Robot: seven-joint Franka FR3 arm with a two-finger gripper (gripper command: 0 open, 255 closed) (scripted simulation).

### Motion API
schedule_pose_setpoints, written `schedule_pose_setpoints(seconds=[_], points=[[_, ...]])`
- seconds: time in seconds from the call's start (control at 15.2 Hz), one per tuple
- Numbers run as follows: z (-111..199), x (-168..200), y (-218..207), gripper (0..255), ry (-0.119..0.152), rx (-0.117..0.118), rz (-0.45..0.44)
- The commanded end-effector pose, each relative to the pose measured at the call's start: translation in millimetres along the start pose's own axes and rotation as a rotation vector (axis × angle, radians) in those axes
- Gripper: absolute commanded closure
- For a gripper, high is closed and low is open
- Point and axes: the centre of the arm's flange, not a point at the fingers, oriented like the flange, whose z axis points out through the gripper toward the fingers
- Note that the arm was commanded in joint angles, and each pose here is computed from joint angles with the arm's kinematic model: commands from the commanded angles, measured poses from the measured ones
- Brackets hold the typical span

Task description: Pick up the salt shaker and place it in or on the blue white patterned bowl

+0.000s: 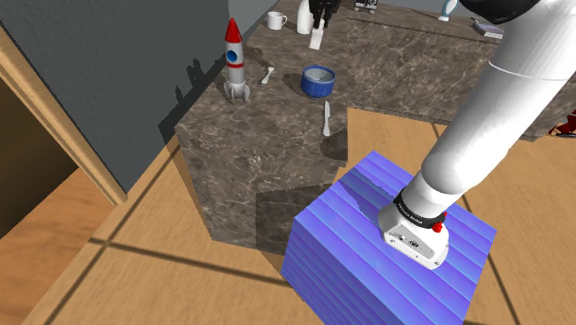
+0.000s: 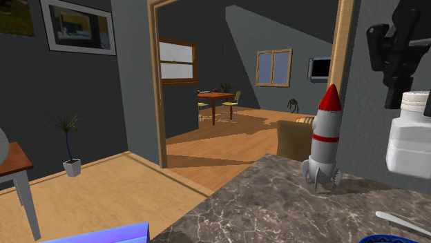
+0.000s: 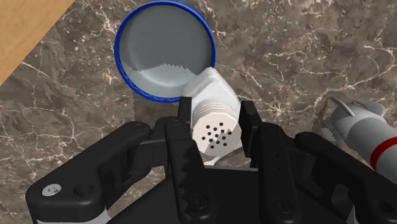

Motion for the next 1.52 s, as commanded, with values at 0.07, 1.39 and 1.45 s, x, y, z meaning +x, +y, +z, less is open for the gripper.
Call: schedule_pose_setpoints(seconds=[0.07, 1.39, 1.45], points=[[-6.0, 0.0, 39.9, 255, 0.000, 0.000, -0.001], [91.5, -0.3, 54.5, 255, 0.000, 0.000, -0.001], [96.8, -0.3, 54.7, 255, 0.000, 0.000, -0.001]])
